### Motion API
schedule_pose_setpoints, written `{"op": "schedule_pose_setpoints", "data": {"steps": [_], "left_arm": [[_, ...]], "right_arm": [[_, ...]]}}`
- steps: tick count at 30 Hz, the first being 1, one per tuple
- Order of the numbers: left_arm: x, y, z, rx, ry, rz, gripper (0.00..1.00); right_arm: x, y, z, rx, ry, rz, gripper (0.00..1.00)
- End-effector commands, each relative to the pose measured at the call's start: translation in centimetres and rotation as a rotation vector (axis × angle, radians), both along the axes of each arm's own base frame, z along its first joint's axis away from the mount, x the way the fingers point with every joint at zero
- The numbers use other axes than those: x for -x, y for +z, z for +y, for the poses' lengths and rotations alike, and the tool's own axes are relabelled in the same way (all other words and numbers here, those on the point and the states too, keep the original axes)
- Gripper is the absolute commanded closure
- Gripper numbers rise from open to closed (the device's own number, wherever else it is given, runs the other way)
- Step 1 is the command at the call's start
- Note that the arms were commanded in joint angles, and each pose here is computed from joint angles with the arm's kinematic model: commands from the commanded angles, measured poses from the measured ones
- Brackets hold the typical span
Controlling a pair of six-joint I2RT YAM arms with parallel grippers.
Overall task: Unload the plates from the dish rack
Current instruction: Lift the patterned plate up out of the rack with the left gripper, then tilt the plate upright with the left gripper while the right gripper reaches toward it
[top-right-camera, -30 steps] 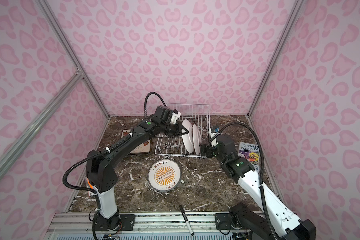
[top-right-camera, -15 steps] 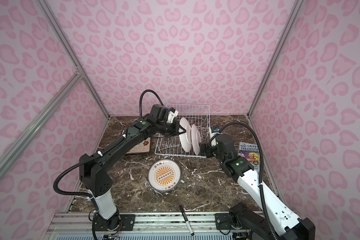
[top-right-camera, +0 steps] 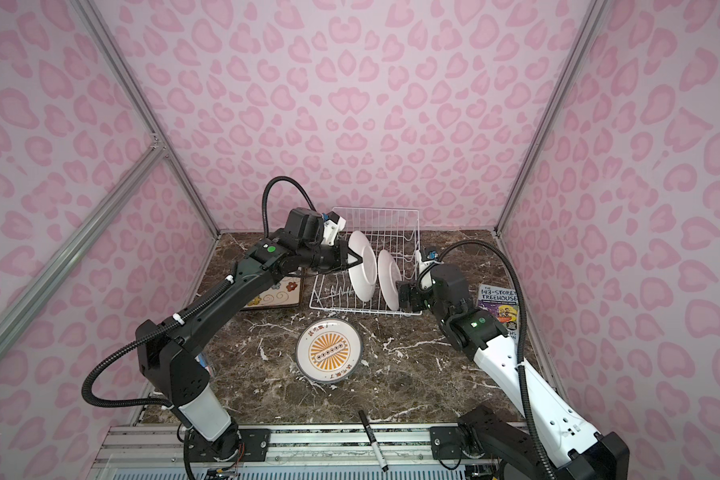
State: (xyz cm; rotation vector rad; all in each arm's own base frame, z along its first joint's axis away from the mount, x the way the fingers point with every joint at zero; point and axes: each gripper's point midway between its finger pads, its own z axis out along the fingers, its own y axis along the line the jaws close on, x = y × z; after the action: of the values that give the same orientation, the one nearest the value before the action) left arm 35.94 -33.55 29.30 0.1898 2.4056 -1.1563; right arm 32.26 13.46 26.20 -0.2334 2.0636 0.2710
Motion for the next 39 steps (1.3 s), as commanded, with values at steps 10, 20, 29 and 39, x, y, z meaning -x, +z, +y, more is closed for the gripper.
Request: {"op": "schedule_pose_setpoints", "data": {"steps": [10, 20, 29, 39], "left_arm": [[-0.2, 5.2, 2.8, 0.120, 0.024, -0.148, 0.97], [0.9, 7.8, 4.9, -0.046, -0.070, -0.442, 0.96], [1.9, 8.6, 9.2, -0.307, -0.058, -0.816, 0.97], [2.7, 4.1, 11.6, -0.744, -0.160, -1.065, 0.97]], "right_arm": [[-0.6, 0.3, 0.6, -0.029, 0.007, -0.010, 0.01], [-1.1, 0.8, 1.2, -0.099, -0.005, 0.008, 0.02], [-2.0, 2.0, 1.6, -0.194, -0.047, 0.097, 0.07], [-3.3, 5.3, 5.0, -0.428, 0.041, 0.188, 0.08]]}}
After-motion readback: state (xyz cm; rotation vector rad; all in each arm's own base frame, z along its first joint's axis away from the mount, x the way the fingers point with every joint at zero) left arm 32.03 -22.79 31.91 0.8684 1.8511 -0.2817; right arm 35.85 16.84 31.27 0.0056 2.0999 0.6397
